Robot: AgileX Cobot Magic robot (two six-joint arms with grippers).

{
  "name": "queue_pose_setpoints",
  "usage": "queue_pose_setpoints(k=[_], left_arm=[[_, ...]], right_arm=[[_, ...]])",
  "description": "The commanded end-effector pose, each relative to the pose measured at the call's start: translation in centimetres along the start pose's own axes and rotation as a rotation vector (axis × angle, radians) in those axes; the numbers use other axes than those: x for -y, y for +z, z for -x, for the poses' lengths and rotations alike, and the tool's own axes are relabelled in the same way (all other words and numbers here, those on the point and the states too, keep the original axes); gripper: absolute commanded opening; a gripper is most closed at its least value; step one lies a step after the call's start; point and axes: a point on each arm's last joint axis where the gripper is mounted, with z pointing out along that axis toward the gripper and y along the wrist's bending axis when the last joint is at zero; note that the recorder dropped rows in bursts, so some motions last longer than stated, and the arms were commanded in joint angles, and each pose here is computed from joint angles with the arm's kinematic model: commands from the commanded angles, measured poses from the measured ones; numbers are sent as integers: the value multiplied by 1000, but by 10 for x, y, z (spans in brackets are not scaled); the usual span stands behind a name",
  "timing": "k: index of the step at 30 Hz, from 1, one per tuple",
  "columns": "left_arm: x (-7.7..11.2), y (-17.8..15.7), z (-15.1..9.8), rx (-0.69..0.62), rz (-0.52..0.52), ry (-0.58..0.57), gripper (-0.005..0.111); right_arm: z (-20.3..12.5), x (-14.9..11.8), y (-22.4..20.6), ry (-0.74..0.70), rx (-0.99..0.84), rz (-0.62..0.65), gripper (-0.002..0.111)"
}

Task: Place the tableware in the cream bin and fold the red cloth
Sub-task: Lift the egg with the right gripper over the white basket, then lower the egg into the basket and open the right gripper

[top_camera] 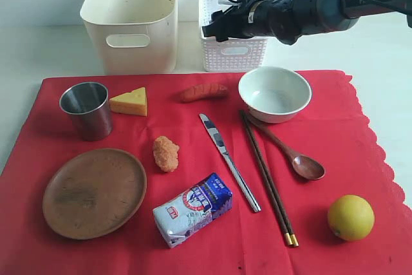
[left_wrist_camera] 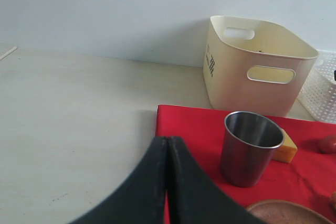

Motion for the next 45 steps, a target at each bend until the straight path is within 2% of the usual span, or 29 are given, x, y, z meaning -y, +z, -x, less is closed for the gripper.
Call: queue_pose_setpoints(k=[1,12,26,29,38,41,43,45], left_arm=[[0,0,1,12,-2,5,2],[0,0,1,12,-2,5,2],[0,0,1,12,-2,5,2],[0,0,1,12,-2,5,2],[0,0,1,12,-2,5,2],[0,0,1,12,-2,5,2],[0,0,1,12,-2,5,2],[0,0,1,12,-2,5,2]], right_arm=[[5,2,-1,-4,23,-1,70],[15,3,-10,32,17,-12,70],[54,9,-59,37,-87,-89,69],[62,10,-71,39,-97,-102,61],[75,11,-99,43,-124,-126,16],[74,8,-107,38,-127,-121,5],[72,8,-112,37,-127,-119,0],[69,6,-117,50,-107,-103,0]])
